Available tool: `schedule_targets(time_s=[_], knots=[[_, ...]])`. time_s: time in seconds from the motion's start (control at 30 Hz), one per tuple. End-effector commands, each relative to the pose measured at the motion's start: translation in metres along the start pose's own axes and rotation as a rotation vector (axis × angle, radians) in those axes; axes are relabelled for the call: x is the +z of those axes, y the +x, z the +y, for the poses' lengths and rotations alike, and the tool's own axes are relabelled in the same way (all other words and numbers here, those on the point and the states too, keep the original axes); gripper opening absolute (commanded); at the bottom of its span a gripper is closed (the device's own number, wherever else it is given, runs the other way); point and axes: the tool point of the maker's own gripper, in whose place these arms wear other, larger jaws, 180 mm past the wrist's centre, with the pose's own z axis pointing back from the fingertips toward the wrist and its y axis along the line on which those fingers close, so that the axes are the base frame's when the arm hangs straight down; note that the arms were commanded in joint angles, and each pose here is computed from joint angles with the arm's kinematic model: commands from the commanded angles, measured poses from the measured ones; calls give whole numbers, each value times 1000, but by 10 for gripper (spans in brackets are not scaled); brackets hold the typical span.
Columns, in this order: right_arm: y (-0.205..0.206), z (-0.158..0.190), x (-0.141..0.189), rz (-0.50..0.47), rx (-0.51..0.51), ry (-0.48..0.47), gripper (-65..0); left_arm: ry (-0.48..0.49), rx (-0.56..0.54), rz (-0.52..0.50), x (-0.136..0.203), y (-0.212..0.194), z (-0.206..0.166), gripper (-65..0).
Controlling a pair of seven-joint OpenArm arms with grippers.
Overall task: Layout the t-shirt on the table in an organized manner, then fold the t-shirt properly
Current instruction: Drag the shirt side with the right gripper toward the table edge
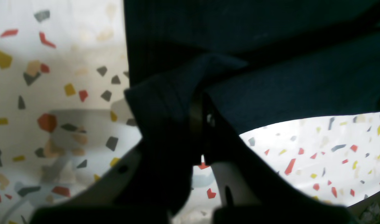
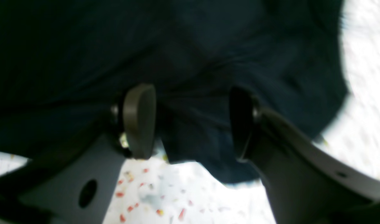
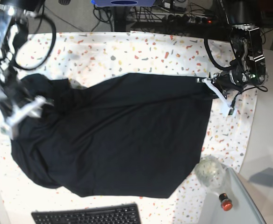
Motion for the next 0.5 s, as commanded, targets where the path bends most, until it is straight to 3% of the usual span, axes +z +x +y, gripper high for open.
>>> schedule_targets(time_s=[0.0,0.1,0.2,0.3,0.4,0.47], knots=[[-10,-8,6,5,-52,-23,-317,8,-13,-41,6,14,4,-650],[-45,-33,20,42,-164,-79,-315,5,-17,-42,6,15,3,-650],[-69,-37,15,60,-298,3,-321,1,-17,-41,5,15,1,-650],[-93,-51,1,85,-476,18,-321,1,-18,-43,5,16,1,-650],[-114,-56,-8,128,-554,18,-317,1,-19,-44,5,17,1,-650],[-119,-54,-11,144,-535,39,-320,1,-17,-41,5,16,1,-650]])
